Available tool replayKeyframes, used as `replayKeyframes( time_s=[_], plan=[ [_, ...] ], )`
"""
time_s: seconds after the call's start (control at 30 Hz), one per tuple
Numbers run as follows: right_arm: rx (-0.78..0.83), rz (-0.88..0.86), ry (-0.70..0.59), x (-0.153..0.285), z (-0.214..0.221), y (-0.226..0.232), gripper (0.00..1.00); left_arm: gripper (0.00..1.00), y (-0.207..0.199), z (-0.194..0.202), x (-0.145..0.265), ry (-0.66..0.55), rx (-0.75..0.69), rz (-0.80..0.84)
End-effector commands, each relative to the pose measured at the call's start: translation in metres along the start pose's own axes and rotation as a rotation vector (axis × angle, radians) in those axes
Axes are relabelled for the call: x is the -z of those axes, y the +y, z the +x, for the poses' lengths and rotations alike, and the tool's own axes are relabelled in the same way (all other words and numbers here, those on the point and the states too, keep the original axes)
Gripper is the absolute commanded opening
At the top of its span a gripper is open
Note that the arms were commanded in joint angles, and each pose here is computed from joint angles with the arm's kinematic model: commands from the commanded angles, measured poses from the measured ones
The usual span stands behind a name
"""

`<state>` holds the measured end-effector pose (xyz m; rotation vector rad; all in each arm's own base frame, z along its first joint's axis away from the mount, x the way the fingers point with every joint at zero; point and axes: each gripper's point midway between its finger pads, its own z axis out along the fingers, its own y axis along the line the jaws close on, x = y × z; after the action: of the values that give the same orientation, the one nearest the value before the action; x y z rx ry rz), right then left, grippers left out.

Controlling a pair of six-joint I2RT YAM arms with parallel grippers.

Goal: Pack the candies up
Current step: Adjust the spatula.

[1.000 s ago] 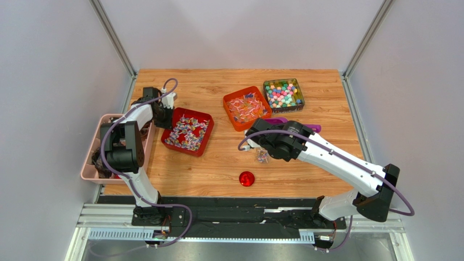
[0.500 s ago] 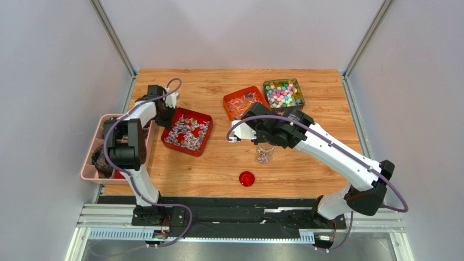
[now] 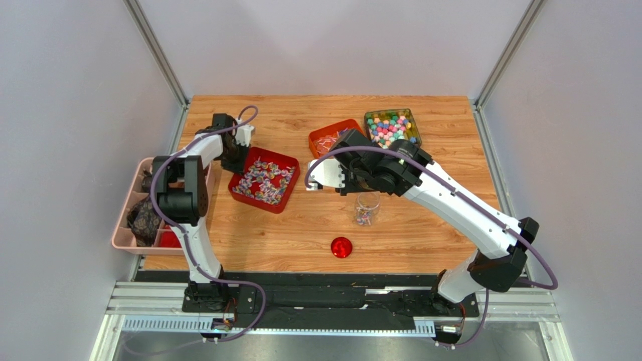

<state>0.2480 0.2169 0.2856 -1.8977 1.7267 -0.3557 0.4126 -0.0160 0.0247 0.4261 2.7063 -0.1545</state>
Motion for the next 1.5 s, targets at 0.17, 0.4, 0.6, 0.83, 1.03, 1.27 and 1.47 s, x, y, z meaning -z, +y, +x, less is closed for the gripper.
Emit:
replayKeyframes(
  time_s=[0.17, 0.4, 0.6, 0.83, 1.03, 1.27, 1.47],
  plan=[
    [0.021, -0.192, 0.047, 0.016, 0.02, 0.025, 0.0, 0.12, -0.015, -0.03, 0.014, -0.086, -0.005, 0.09],
    [-0.023, -0.209, -0.019, 0.004, 0.012, 0.018, 0.0, 0.38, -0.024, -0.046, 0.049, -0.159, -0.029, 0.115],
    [-0.06, -0.21, -0.07, -0.009, 0.005, 0.014, 0.0, 0.6, -0.025, -0.051, 0.069, -0.185, -0.053, 0.103],
    [-0.117, -0.105, -0.114, -0.032, -0.006, 0.001, 0.0, 0.85, -0.052, -0.067, 0.119, -0.282, -0.118, 0.208],
    [-0.216, 0.104, -0.194, -0.052, -0.024, -0.034, 0.0, 0.95, -0.125, -0.083, 0.194, -0.462, -0.22, 0.595],
    [-0.267, 0.341, -0.196, -0.069, -0.044, -0.061, 0.0, 0.87, -0.186, -0.08, 0.22, -0.459, -0.264, 0.918],
    [-0.294, 0.448, -0.201, -0.076, -0.058, -0.074, 0.0, 0.81, -0.21, -0.079, 0.215, -0.403, -0.258, 1.011]
  ],
)
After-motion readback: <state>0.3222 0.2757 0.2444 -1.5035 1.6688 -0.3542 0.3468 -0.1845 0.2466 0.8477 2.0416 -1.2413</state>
